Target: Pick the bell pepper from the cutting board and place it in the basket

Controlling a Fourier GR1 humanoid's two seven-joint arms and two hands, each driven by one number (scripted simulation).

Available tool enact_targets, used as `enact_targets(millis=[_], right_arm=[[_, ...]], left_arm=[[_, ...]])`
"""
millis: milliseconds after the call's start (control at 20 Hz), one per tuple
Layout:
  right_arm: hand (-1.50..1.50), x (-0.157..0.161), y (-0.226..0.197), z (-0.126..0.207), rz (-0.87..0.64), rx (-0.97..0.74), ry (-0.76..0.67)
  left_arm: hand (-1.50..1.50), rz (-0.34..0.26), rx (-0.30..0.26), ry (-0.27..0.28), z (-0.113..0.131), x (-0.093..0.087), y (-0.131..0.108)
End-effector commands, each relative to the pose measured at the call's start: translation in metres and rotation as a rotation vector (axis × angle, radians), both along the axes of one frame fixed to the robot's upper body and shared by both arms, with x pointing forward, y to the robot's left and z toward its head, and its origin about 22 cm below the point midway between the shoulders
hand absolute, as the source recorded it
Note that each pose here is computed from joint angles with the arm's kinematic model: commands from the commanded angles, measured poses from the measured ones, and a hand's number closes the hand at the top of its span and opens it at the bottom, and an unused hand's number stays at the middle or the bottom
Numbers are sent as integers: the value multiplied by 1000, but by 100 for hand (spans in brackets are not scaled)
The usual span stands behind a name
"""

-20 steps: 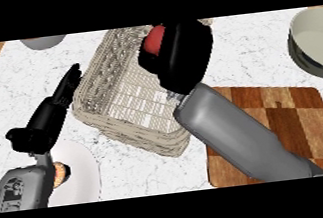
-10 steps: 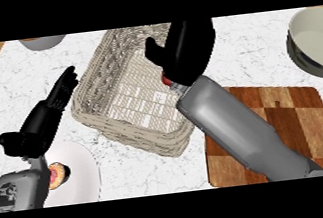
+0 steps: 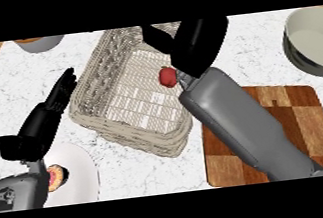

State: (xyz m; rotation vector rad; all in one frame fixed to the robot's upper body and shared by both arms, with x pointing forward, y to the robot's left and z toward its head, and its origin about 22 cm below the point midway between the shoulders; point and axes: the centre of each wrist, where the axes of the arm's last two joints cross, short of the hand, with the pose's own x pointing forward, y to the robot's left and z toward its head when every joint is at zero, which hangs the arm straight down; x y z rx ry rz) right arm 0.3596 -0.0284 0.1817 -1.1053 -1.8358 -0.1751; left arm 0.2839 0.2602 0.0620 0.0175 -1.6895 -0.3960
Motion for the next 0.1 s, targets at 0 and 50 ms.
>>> enact_targets(millis=[0,50], right_arm=[[-150,-3,-8,27,-31,273,10],[-150,-19,-12,12,12,321,11]], left_arm=[[0,16,1,8,-17,-14,11],[0,16,7,8,-12,0,2]])
